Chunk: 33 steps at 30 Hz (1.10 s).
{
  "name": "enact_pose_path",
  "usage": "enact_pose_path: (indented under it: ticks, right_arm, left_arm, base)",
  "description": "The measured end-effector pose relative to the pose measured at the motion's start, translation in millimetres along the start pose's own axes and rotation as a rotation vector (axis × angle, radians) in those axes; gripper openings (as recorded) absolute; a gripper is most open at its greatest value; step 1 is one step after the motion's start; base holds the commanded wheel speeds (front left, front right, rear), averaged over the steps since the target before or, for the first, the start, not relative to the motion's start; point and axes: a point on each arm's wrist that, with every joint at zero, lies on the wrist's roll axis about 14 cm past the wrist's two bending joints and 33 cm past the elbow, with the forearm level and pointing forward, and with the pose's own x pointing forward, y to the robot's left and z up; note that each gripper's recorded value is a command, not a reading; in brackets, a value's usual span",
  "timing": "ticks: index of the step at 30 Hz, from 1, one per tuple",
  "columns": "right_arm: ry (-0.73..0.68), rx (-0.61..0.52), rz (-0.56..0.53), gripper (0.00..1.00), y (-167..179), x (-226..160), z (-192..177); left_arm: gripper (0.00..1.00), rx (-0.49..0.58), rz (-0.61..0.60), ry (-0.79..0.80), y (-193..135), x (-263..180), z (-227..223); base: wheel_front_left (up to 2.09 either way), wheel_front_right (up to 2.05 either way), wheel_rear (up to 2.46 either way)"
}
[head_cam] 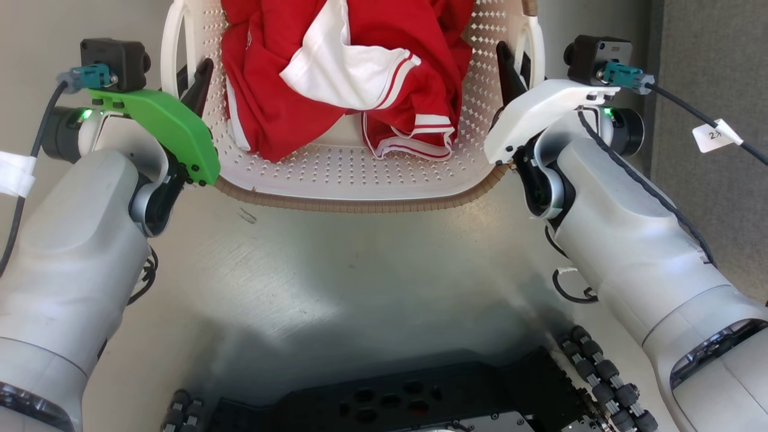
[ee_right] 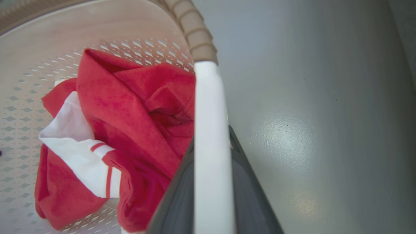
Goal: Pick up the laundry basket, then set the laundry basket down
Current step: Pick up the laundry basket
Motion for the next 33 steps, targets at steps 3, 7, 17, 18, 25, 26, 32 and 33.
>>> enact_pose_path:
  ticks: [3, 7, 17, 18, 25, 26, 32, 33]
  right_arm:
    - [-0.009, -0.011, 0.01, 0.0, 4, -3, 5]
    - [-0.019, -0.02, 0.017, 0.0, 8, -8, 12]
    - [-0.045, -0.07, 0.054, 0.0, 24, -34, 30]
    - [-0.044, -0.073, 0.057, 0.0, 25, -38, 30]
    - [-0.057, -0.076, 0.087, 0.0, 34, -64, 37]
    - [-0.06, -0.077, 0.089, 0.0, 34, -67, 39]
    - [-0.054, -0.083, 0.099, 0.0, 38, -89, 46]
    - [-0.051, -0.083, 0.106, 0.0, 40, -94, 46]
  left_arm:
    - [0.0, 0.004, 0.009, -0.006, 0, -4, 3]
    - [0.0, 0.008, 0.012, -0.016, -5, -10, 10]
    - [0.0, -0.004, 0.034, -0.034, -18, -37, 20]
    - [0.0, 0.0, 0.033, -0.033, -21, -40, 20]
    - [0.0, -0.01, 0.042, -0.027, -35, -61, 20]
    - [0.0, -0.014, 0.043, -0.03, -37, -64, 22]
    - [0.0, -0.01, 0.041, -0.03, -52, -82, 26]
    - [0.0, -0.009, 0.043, -0.028, -54, -85, 26]
  base:
    - [0.0, 0.0, 0.0]
    - [0.0, 0.0, 0.0]
    - [0.0, 0.0, 0.0]
    - [0.0, 0.0, 0.0]
    - [0.0, 0.0, 0.0]
    - [0.0, 0.0, 0.0]
    - [0.0, 0.0, 0.0]
    - [0.0, 0.0, 0.0]
